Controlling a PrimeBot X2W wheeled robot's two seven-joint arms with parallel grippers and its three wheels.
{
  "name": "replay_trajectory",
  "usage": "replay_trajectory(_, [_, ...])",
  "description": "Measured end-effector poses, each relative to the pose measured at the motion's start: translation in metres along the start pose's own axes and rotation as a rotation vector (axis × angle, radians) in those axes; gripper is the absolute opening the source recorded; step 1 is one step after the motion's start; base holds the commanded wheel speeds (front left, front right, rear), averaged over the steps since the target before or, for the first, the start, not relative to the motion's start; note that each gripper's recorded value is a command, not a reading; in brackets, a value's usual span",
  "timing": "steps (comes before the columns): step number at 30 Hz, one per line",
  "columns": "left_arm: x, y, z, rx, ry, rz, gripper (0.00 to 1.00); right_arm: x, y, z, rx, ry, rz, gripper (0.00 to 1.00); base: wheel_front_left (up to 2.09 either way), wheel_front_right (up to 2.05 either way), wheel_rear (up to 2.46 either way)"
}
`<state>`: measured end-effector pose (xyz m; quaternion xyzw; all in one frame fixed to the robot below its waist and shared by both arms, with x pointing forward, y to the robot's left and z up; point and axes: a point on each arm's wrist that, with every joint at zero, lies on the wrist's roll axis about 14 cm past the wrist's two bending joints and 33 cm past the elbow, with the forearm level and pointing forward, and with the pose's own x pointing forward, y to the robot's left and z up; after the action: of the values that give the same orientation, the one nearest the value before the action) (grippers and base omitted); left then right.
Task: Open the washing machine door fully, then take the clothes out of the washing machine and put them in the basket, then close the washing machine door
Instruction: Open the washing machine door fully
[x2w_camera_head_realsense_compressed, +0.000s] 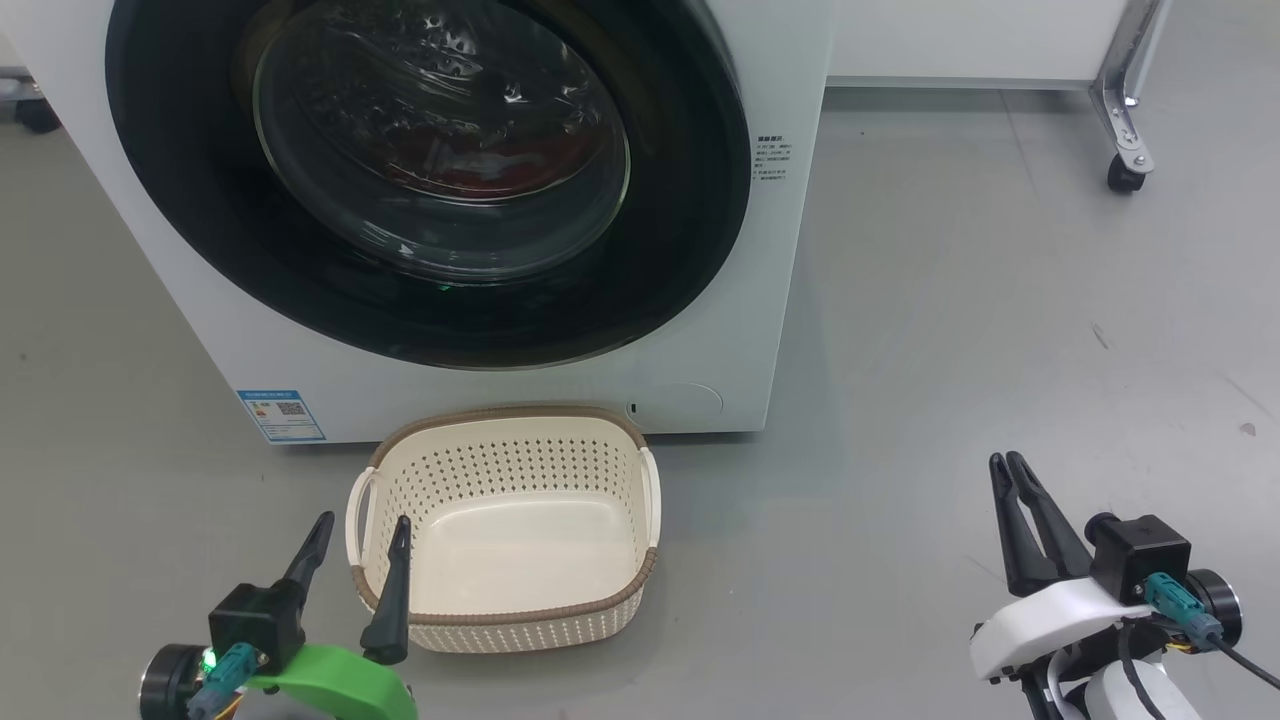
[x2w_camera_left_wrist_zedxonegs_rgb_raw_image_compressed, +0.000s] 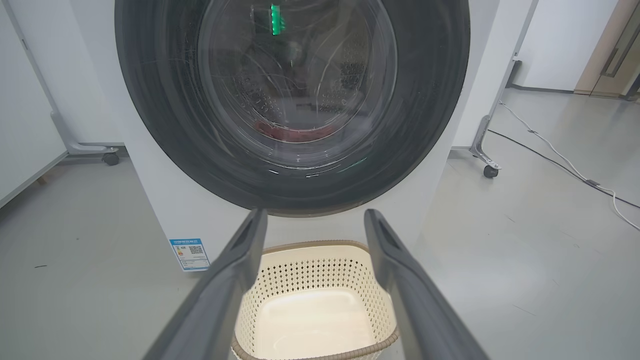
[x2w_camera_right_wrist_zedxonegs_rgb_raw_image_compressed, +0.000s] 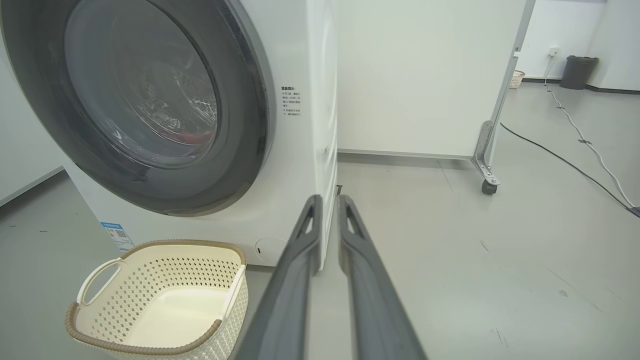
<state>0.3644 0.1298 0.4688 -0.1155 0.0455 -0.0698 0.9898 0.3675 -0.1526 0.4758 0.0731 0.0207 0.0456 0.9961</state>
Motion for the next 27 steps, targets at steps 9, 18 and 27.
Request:
replay_trajectory(9, [0.003, 0.001, -0.002, -0.007, 0.004, 0.005, 1.00, 0.008, 0.005, 0.003, 0.007, -0.008, 0.032, 0.00, 0.00, 0.00, 0.00])
replay_trajectory(18, [0.016, 0.005, 0.006, -0.011, -0.018, 0.012, 1.00, 0.032, 0.004, 0.023, 0.216, -0.087, 0.009, 0.00, 0.00, 0.00, 0.00])
replay_trajectory(27, [0.035, 0.009, 0.014, -0.019, -0.043, 0.022, 1.00, 0.062, -0.027, 0.025, 0.646, -0.129, -0.108, 0.00, 0.00, 0.00, 0.00])
